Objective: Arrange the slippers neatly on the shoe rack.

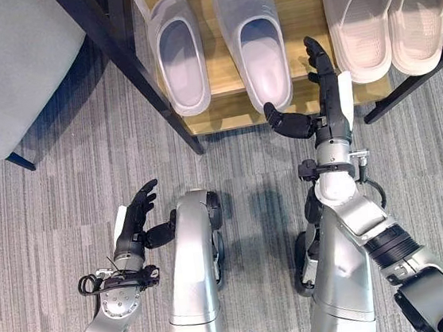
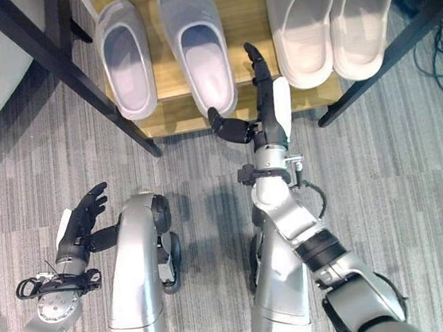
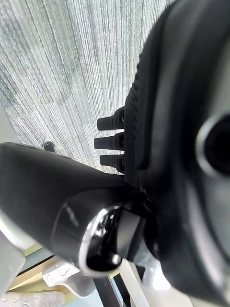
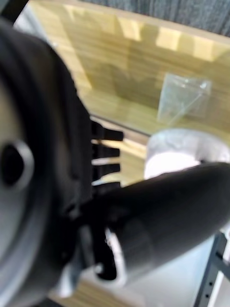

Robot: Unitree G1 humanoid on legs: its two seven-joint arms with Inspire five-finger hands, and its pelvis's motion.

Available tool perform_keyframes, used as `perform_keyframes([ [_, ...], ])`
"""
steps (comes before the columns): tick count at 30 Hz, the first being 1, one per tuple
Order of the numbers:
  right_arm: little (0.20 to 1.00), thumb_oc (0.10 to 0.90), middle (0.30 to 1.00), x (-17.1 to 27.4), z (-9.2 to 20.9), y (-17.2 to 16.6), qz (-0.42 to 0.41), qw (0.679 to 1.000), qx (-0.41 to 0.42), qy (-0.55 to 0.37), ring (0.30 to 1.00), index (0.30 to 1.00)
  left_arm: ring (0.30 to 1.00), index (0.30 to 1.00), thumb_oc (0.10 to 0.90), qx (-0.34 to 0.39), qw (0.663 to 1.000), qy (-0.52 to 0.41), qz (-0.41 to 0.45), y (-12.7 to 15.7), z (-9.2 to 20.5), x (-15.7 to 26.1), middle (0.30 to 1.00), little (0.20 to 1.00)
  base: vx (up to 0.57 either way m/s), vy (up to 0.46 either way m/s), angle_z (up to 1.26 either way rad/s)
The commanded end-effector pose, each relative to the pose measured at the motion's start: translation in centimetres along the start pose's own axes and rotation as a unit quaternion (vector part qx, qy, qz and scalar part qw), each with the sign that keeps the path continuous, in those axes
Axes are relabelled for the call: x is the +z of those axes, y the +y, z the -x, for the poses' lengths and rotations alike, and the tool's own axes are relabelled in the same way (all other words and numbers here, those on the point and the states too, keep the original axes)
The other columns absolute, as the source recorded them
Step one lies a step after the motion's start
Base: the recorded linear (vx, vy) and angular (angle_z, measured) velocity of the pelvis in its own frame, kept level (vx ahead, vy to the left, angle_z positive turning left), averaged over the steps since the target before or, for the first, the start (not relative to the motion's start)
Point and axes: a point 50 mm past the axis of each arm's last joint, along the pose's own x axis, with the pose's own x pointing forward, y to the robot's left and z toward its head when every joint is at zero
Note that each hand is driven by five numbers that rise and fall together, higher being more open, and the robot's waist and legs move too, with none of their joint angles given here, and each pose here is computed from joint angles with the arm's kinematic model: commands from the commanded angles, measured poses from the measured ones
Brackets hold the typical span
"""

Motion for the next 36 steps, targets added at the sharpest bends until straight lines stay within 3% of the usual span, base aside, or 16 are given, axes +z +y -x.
perform_keyframes([
  [1, 0.9, 0.8, 0.9, 6.5, -3.9, 0.7, -0.056, 0.991, -0.009, -0.12, 0.9, 0.9, 0.9, 0.9, 0.8, -0.046, 0.99, -0.123, 0.042, -2.2, 0.1, 4.4, 0.9, 0.9, 0.0, 0.0, 0.0],
  [24, 0.9, 0.8, 0.9, 10.3, -4.8, 4.5, -0.127, 0.98, 0.058, -0.14, 0.9, 0.9, 0.9, 0.9, 0.8, -0.066, 0.99, -0.119, 0.043, -2.9, -0.4, 4.3, 0.9, 0.9, 0.0, 0.0, 0.0],
  [36, 0.9, 0.8, 0.9, 11.1, -4.2, 3.6, -0.098, 0.977, 0.059, -0.178, 0.9, 0.9, 0.9, 0.9, 0.8, -0.065, 0.991, -0.114, 0.039, -3.1, -0.4, 4.2, 0.9, 0.9, 0.0, 0.002, 0.02],
])
